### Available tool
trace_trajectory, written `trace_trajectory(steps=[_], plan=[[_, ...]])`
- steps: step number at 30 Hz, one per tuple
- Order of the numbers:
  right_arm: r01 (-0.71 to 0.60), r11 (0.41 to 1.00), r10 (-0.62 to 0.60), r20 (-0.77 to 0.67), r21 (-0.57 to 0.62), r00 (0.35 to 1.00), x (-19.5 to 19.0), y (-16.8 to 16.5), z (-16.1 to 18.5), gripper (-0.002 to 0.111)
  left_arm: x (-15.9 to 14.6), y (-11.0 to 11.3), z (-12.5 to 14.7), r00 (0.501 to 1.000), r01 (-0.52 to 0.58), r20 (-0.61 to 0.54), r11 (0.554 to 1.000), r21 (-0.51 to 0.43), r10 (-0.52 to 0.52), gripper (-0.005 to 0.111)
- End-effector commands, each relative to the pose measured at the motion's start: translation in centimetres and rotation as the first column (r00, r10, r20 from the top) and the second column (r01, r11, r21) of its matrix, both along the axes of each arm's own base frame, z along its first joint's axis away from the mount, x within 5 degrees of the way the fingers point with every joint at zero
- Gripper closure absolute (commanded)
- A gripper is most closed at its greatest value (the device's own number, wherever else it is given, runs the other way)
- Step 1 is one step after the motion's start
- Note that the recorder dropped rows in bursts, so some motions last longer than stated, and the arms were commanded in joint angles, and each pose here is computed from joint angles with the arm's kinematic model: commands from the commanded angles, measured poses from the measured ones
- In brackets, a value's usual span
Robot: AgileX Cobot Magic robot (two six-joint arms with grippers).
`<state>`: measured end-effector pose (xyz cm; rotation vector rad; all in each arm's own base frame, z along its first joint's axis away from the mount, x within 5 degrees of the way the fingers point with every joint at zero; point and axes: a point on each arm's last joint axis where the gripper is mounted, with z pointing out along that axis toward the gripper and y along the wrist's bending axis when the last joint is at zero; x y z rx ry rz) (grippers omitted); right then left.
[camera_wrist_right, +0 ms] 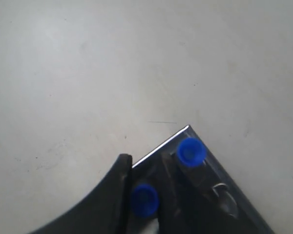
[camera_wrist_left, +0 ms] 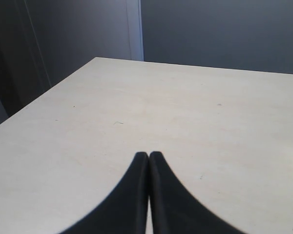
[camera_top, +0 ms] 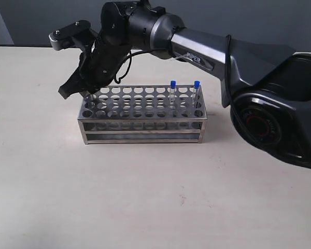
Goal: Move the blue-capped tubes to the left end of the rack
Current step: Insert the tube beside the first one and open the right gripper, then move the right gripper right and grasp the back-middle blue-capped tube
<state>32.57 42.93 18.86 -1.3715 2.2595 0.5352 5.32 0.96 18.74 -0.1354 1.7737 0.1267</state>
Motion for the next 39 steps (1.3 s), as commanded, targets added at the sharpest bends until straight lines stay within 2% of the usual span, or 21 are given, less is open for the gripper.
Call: trace_trajectory(steps=[1, 3, 10, 15, 18, 21, 25, 31, 39], plan=[[-0.009, 1.000, 0.009, -0.020, 0.016, 1.000, -0.6, 0.0, 1.2, 0.067, 0.1, 0.0, -0.1, 1.000, 0.005, 0.004, 1.000, -0.007, -0.005, 0.106], [-0.009, 1.000, 0.009, -0.015, 0.024, 1.000, -0.7, -0.1, 2.0, 0.064, 0.1, 0.0, -0.1, 1.000, 0.005, 0.004, 1.000, -0.007, -0.005, 0.106], [0.013, 1.000, -0.014, 0.028, 0.021, 1.000, -1.0, -1.2, 5.4, 0.064, 0.1, 0.0, -0.1, 1.000, 0.005, 0.004, 1.000, -0.007, -0.005, 0.106], [0.031, 0.999, -0.030, 0.027, -0.041, 0.999, -1.0, -2.6, 7.0, 0.064, 0.1, 0.0, -0.1, 1.000, 0.005, 0.004, 1.000, -0.007, -0.005, 0.106], [0.083, 0.984, -0.074, 0.064, -0.158, 0.995, -0.6, -4.1, 7.2, 0.064, 0.1, 0.0, -0.1, 1.000, 0.005, 0.004, 1.000, -0.007, -0.005, 0.106], [0.169, 0.943, -0.145, 0.105, -0.286, 0.984, 0.4, -6.0, 7.2, 0.064, 0.1, 0.0, -0.1, 1.000, 0.005, 0.004, 1.000, -0.007, -0.005, 0.106], [0.269, 0.912, -0.229, 0.161, -0.309, 0.960, 2.6, -8.3, 7.6, 0.064, 0.1, 0.0, -0.1, 1.000, 0.005, 0.004, 1.000, -0.007, -0.005, 0.106], [0.357, 0.886, -0.334, 0.127, -0.295, 0.934, 5.4, -11.6, 7.4, 0.064, 0.1, 0.0, -0.1, 1.000, 0.005, 0.004, 1.000, -0.007, -0.005, 0.106], [0.349, 0.865, -0.353, 0.057, -0.361, 0.934, 5.2, -13.0, 5.2, 0.064, 0.1, 0.0, -0.1, 1.000, 0.005, 0.004, 1.000, -0.007, -0.005, 0.106]])
